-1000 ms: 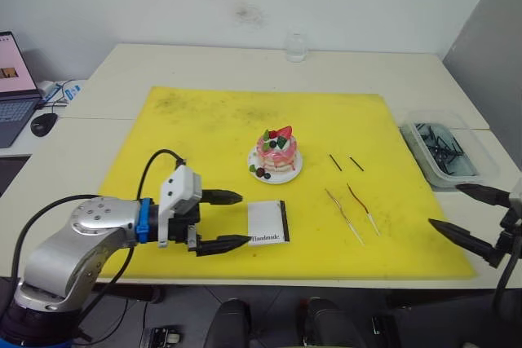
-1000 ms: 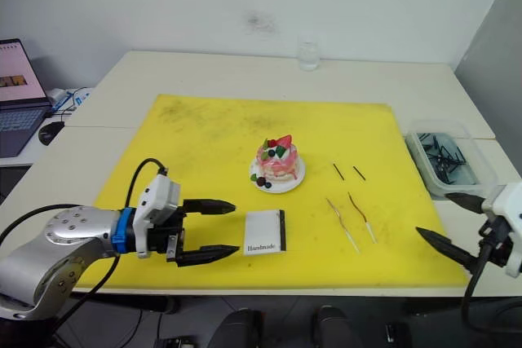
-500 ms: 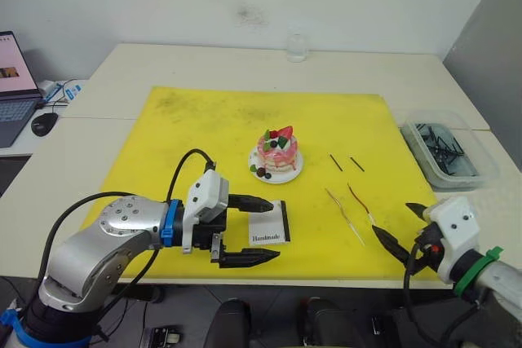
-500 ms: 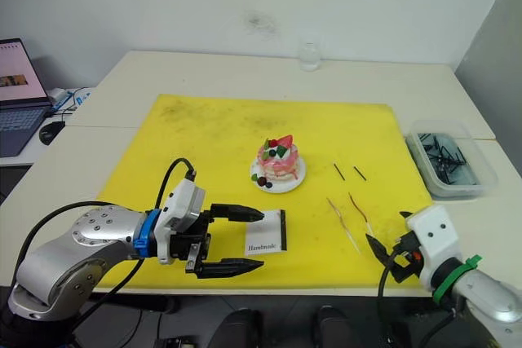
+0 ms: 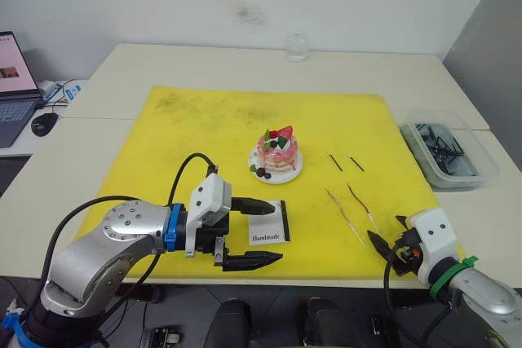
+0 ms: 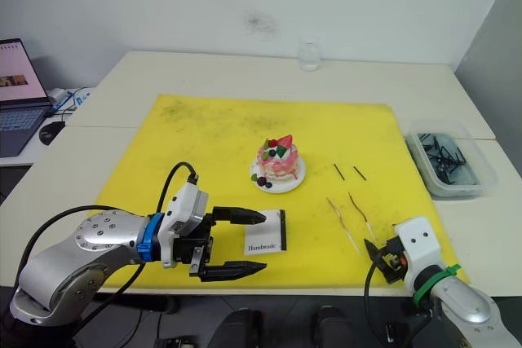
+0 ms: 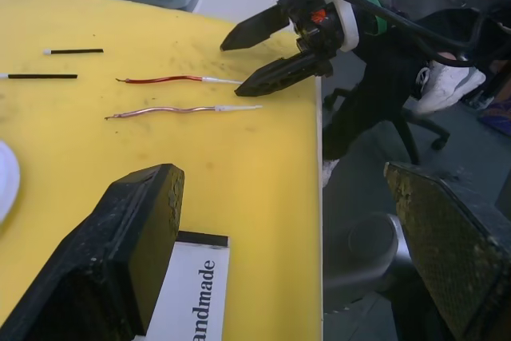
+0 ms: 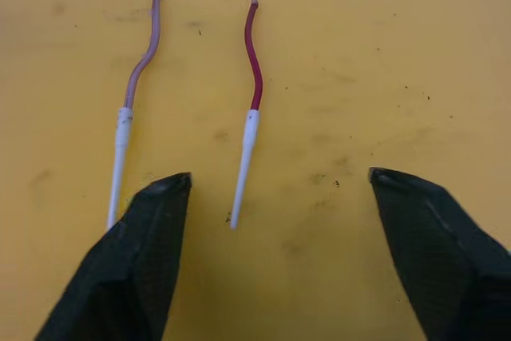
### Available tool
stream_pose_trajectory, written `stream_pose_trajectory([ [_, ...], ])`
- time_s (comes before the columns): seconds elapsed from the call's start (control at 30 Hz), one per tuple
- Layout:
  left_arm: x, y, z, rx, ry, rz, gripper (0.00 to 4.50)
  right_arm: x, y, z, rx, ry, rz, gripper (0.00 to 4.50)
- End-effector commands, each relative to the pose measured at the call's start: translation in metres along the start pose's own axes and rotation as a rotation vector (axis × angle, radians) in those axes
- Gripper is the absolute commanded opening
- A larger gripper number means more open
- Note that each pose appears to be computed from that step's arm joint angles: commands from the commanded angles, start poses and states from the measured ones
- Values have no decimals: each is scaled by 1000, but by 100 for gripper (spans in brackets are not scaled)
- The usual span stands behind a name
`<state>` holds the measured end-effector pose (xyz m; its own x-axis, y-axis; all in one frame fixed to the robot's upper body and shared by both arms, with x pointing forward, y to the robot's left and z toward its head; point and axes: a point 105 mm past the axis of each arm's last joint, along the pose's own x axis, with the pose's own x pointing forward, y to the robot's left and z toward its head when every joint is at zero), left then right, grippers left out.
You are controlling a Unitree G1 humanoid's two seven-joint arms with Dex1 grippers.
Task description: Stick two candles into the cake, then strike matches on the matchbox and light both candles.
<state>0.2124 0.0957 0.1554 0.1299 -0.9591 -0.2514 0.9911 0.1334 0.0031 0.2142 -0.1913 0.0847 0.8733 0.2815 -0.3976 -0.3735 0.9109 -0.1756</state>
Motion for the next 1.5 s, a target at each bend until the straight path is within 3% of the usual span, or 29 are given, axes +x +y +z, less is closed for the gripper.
stream_pose_trajectory([
  [0.03, 3, -9, 7, 30, -24, -26, 450, -1, 3, 1, -13, -9, -5, 243],
  [0.23, 2, -9, 5, 28, -20, -19, 450, 1, 11, 2, 5, -10, 20, 24],
  [0.27, 2, -9, 5, 27, -20, -18, 450, 1, 13, 2, 13, -9, 23, 5],
  [0.47, 2, -9, 3, 19, -19, -9, 450, 1, 10, 6, 66, -16, 1, 5],
  [0.73, 0, 4, 0, -57, -47, 74, 450, -6, -6, 31, 126, -136, -17, 5],
  [0.93, 0, 25, 13, -276, -150, 157, 450, -15, -7, 73, 146, -315, 58, 5],
  [1.17, 7, 22, 72, -500, -427, -22, 450, -25, 34, 126, 259, -494, 390, 5],
  [1.37, 19, 15, 93, -529, -508, -92, 450, -36, 62, 154, 466, -533, 652, 5],
  [1.5, 22, 14, 97, -563, -528, -117, 450, -38, 70, 165, 535, -517, 724, 5],
])
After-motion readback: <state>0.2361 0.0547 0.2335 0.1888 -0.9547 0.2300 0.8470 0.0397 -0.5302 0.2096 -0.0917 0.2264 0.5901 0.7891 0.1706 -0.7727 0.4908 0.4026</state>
